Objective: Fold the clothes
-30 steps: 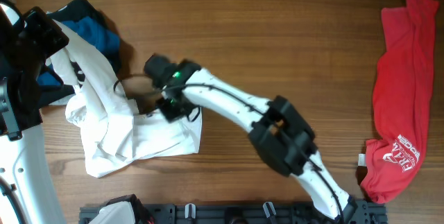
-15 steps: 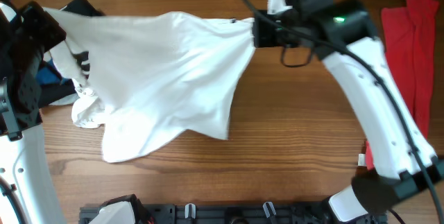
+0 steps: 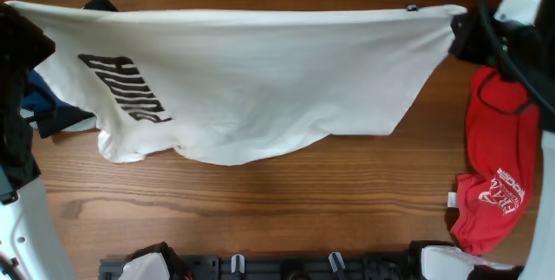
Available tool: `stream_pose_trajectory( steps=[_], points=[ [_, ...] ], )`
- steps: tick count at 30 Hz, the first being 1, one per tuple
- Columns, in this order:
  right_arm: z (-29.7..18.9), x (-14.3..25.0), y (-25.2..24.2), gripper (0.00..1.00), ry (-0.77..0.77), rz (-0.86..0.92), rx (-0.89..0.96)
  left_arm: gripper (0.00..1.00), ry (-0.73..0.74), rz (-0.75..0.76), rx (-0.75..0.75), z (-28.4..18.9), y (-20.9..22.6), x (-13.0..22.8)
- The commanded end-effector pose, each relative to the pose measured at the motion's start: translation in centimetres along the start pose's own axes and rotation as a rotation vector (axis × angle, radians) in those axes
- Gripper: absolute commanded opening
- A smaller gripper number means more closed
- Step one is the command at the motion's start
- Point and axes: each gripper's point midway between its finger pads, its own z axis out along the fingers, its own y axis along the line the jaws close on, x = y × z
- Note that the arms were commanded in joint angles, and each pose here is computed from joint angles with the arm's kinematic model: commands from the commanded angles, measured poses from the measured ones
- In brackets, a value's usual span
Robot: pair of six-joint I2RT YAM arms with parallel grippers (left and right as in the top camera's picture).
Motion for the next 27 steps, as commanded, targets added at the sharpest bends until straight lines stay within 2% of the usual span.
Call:
stream_pose_trajectory(
  steps=[1,10,15,22,27],
  points=[
    [1.0,0.4,-0.6,0.04,0.035,-0.027,0.019,0.04,0.013,-0.036,0.118,-0.8,-2.0,-0.2],
    [2.1,0.5,-0.8,0.05,0.062,-0.023,0.025,0.04,-0.002,-0.033,0.145,-0.8,-2.5,-0.6],
    [0.7,-0.8,-1.4,0.04,-0.011,-0.033,0.071,0.04,-0.039,-0.027,0.16,-1.4,-2.8,-1.4],
    [-7.4,-4.6,-1.1,0.04,-0.292,-0.022,0.126,0.04,-0.169,-0.001,0.214,-6.3,-4.4,-4.7],
    [-14.8,-5.8,-0.9,0.04,-0.498,0.002,0.146,0.04,-0.255,0.029,0.33,-11.4,-6.9,-6.8]
  ],
)
